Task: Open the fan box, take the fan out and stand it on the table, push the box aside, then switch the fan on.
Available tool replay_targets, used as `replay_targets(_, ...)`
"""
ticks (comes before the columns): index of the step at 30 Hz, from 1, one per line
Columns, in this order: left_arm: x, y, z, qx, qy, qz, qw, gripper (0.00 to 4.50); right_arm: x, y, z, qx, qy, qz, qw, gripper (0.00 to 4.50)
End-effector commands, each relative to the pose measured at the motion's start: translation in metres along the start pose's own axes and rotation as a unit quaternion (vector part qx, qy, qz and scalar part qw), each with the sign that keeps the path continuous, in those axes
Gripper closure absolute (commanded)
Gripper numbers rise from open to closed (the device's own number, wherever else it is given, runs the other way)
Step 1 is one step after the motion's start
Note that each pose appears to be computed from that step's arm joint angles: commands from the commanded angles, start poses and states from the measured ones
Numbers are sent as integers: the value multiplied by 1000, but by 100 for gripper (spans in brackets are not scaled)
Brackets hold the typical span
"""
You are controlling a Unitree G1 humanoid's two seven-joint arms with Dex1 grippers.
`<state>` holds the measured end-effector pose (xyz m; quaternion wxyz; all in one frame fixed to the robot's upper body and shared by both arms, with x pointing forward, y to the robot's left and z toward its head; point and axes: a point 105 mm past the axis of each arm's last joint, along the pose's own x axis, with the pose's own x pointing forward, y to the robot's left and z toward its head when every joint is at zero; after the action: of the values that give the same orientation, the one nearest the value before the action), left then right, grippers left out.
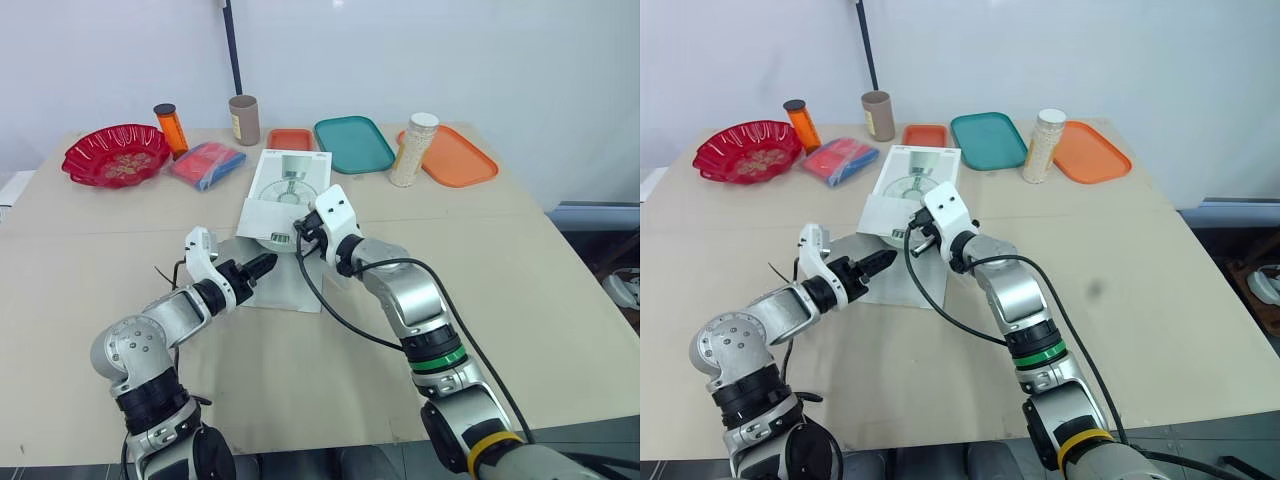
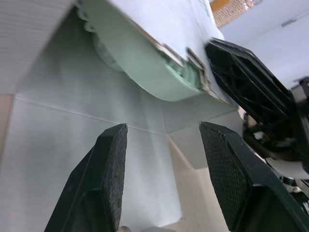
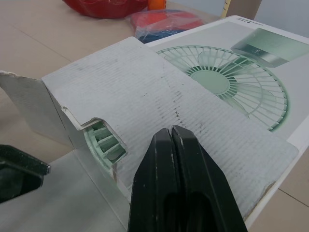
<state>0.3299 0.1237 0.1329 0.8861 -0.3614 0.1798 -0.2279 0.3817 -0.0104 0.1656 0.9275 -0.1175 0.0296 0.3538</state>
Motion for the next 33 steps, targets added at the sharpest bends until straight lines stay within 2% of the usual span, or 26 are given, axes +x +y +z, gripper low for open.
replay_targets(1, 6, -7, 4, -9, -23, -12, 1000, 52, 1, 4, -18, 10, 33, 6, 999, 450)
replay_targets(12, 18, -1, 2, -53, -44, -16, 997, 52, 2, 3, -16, 5, 34, 6, 999, 450)
replay_targets(22, 25, -13, -2, -99, -48, -71, 991, 52, 1, 4, -17, 4, 35, 7, 999, 450)
replay_targets(26, 31, -8, 3, -123, -66, -55, 989, 52, 1, 4, -16, 4, 35, 7, 999, 450)
replay_targets(30, 37, -7, -1, -121, -58, -48, 990, 52, 1, 5, -16, 5, 34, 6, 999, 450)
replay_targets(31, 38, -6, -1, -123, -57, -46, 990, 91, 1, 5, -16, 6, 34, 6, 999, 450)
replay_targets(33, 39, -6, -2, -117, -53, -45, 991, 116, 2, 6, -16, 6, 33, 6, 999, 450)
